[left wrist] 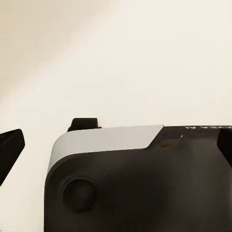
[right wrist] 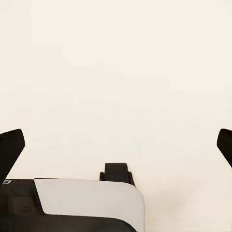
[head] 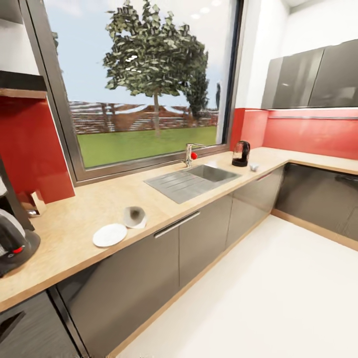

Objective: Set up a coffee station on the kitchen countertop: keep the coffee maker on the countertop, move the bottle of coffee from the kitchen shelf to the counter next to the coffee maker, place a paper coffee filter on top of the coffee maker, put the saucer next to the coffee maker with the coffee cup on the saucer, and place the electric kettle next to the coffee maker.

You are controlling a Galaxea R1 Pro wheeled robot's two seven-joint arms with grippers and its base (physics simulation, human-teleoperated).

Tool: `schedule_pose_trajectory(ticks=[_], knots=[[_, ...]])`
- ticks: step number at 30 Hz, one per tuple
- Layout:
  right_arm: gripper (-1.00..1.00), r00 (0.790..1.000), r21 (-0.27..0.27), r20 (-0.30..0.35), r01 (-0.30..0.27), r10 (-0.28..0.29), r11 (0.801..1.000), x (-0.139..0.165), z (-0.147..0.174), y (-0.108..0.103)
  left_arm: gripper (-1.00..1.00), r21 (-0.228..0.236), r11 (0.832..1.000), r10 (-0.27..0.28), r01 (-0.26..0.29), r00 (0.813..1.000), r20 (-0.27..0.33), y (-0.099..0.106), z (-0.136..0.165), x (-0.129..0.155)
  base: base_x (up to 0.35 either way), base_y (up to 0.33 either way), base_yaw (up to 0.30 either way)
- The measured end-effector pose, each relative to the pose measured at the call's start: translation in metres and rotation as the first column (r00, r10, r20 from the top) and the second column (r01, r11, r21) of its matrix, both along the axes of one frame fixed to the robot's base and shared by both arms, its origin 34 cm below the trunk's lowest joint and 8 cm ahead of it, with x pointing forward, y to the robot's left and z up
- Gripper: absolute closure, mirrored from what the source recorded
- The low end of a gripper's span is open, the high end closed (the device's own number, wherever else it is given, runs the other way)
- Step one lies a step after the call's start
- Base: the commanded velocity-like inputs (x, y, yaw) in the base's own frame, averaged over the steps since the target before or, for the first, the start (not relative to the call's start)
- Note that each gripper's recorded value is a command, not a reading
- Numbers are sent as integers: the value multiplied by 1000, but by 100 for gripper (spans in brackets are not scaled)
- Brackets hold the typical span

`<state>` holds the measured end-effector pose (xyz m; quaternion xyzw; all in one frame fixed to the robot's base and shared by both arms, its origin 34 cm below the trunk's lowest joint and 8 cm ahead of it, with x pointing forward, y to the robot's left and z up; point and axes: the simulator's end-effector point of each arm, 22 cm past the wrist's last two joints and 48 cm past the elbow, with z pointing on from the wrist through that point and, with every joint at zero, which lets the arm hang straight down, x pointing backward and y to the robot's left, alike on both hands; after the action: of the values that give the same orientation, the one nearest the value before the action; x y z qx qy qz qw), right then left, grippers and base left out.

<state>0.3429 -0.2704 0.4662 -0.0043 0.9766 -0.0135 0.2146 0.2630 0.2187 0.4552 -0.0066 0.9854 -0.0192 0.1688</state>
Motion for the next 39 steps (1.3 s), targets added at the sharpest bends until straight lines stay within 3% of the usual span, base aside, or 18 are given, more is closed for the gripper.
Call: schedule_pose_trajectory(ticks=[16,32,33,35,38,39], knots=[[-100,1000,0,0,0,0,1000,0,0,0,-100,0,1000,0,0,1000,0,0,0,0,1,9,267],[-100,1000,-5,-21,2,-2,1000,-9,-3,-6,-100,0,1000,-1,1,1000,0,0,0,0,47,200,19],[-100,998,-24,58,17,-15,1000,18,8,-23,-100,0,1000,-1,1,1000,0,0,0,0,0,3,0],[-100,988,-35,154,16,-11,999,48,23,-31,-100,-1,1000,-1,1,1000,0,0,0,0,0,2,0],[-100,938,-43,346,16,0,999,118,65,-36,-100,-2,1000,-2,2,1000,0,-1,0,0,0,0,0],[-100,925,-44,379,19,-1,999,131,74,-37,-100,-2,1000,-2,2,1000,0,-1,0,0,0,0,0]])
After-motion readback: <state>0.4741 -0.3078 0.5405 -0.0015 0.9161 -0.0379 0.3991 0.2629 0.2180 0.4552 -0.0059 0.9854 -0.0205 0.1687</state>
